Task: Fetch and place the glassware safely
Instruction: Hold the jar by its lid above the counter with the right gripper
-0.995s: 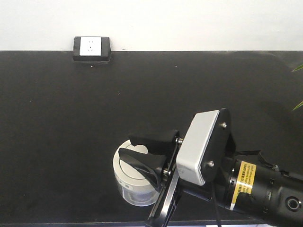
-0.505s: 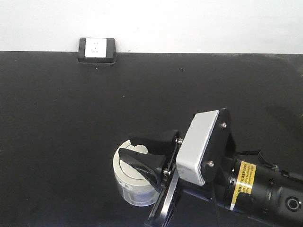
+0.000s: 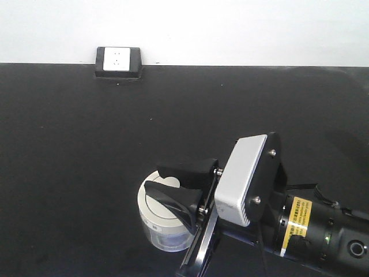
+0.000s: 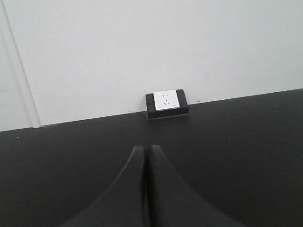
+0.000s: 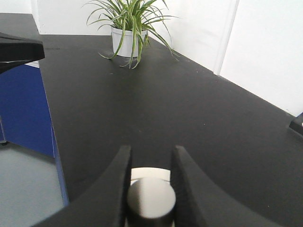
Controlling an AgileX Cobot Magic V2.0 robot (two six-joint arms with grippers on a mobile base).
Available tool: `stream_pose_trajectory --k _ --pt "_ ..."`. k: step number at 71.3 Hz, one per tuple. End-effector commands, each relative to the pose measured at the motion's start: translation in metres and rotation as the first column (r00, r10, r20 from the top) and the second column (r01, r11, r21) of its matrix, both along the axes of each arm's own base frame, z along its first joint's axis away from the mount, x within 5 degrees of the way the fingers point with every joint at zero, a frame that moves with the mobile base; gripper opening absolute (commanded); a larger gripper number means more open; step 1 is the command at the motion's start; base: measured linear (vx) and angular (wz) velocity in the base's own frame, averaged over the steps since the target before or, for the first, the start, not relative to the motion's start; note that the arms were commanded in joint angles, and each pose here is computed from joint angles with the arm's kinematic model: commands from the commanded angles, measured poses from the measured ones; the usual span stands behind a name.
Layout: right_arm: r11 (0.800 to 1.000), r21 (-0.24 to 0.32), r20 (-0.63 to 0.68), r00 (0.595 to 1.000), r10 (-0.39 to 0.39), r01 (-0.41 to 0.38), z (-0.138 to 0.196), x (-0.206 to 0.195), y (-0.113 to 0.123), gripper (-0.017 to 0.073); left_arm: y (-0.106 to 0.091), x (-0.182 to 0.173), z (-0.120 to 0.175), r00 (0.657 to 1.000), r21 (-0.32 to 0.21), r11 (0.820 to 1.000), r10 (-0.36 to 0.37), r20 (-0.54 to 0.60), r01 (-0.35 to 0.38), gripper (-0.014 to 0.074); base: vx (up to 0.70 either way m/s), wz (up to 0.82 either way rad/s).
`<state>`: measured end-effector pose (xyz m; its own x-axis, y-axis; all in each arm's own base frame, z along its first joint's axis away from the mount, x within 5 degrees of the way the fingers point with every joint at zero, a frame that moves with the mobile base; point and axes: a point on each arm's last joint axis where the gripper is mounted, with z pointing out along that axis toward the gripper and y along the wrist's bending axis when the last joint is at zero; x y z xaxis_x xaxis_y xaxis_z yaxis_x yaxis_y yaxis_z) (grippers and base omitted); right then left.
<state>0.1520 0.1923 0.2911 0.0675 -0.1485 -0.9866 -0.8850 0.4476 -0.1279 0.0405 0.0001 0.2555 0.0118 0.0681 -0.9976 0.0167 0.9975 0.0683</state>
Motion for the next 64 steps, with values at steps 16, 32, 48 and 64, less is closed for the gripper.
stream_pose_trajectory --k 16,32,48,64 --pt "0.993 0.113 0.062 0.997 0.035 -0.042 0.0229 -0.0041 0.0008 0.0000 -0.0005 -0.0016 0.0134 0.997 -0.014 1.000 -0.007 0.082 0.008 -0.0007 0.01 0.01" --pt "0.993 0.113 0.062 0.997 0.035 -0.042 0.0229 -0.0041 0.0008 0.0000 -0.0005 -0.0016 0.0134 0.997 -0.014 1.000 -0.007 0.082 0.008 -0.0007 0.00 0.00" --pt "0.993 0.113 0.062 0.997 0.035 -0.042 0.0229 -0.0041 0.0008 0.0000 -0.0005 -0.0016 0.0134 0.997 -0.014 1.000 -0.007 0.082 0.008 -0.0007 0.00 0.00" --pt "0.991 0.122 0.066 0.997 0.040 -0.048 0.0241 -0.0044 0.0011 0.0000 -0.0005 -0.0016 0.0134 0.997 -0.014 1.000 -0.007 0.082 0.008 -0.0007 0.00 0.00"
